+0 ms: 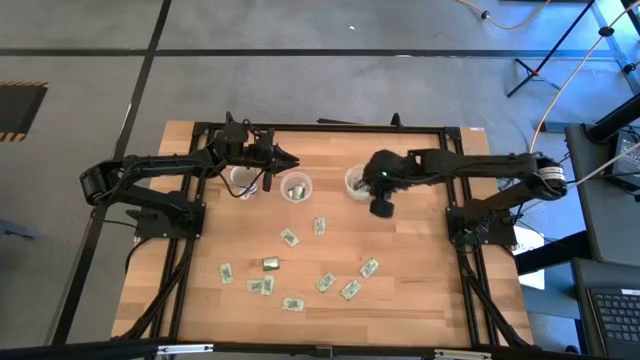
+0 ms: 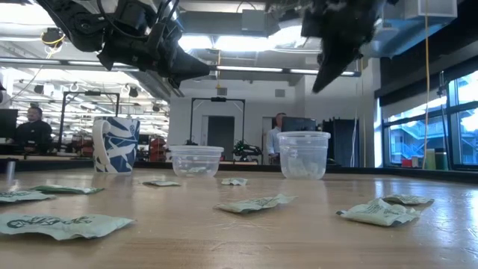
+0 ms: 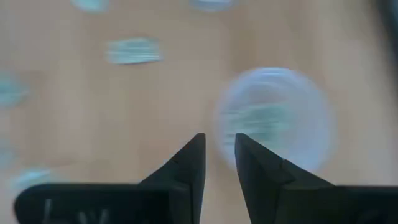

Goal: Pick and place items into bin
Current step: Put the white stevia packet into the right transparent bin

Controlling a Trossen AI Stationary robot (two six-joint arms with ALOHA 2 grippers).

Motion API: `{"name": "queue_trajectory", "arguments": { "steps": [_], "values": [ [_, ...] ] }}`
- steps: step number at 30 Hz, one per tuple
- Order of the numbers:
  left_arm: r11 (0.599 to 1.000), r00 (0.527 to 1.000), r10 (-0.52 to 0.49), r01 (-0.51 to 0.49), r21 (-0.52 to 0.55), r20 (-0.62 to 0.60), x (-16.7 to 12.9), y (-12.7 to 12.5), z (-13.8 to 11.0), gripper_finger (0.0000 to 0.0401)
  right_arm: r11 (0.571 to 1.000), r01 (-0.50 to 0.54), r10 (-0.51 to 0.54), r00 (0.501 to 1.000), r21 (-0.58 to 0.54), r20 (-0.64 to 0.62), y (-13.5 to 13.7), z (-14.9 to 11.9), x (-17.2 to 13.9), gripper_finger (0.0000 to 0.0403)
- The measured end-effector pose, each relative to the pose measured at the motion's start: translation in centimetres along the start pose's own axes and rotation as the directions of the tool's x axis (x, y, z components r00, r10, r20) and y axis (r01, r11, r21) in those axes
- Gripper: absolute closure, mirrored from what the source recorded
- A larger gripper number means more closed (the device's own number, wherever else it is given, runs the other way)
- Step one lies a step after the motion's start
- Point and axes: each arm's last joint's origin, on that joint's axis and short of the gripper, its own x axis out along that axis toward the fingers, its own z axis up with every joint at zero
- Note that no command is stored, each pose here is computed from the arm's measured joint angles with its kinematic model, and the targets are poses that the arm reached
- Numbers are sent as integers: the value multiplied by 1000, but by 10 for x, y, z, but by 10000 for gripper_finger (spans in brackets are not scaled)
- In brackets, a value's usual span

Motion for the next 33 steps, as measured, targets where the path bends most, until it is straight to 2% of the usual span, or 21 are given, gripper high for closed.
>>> {"name": "queue_trajectory", "arguments": {
  "steps": [3,10,18,22,25,29,33],
  "values": [
    [1000,1000,0,0,0,0,0,0,0,340,992,-109,107,994,-61,-27,22,-5,-6,312],
    [1000,1000,0,0,-1,-3,0,0,0,340,974,-191,184,981,-119,-65,65,-26,8,312],
    [1000,1000,0,0,-3,-5,0,0,-1,340,914,-275,309,948,-299,73,107,-49,35,312],
    [1000,1000,0,0,-3,-8,0,0,-1,340,894,-297,346,934,-335,94,123,-57,49,312],
    [999,1000,1,-1,35,-11,0,0,-1,340,879,-310,371,922,-362,111,134,-58,58,312],
    [997,1000,4,-3,80,-12,0,0,-1,340,856,-318,372,927,-408,57,145,-65,68,312],
    [997,1000,4,-3,80,-12,0,0,-1,340,846,-327,350,936,-421,-23,152,-75,81,312]
  ]
}}
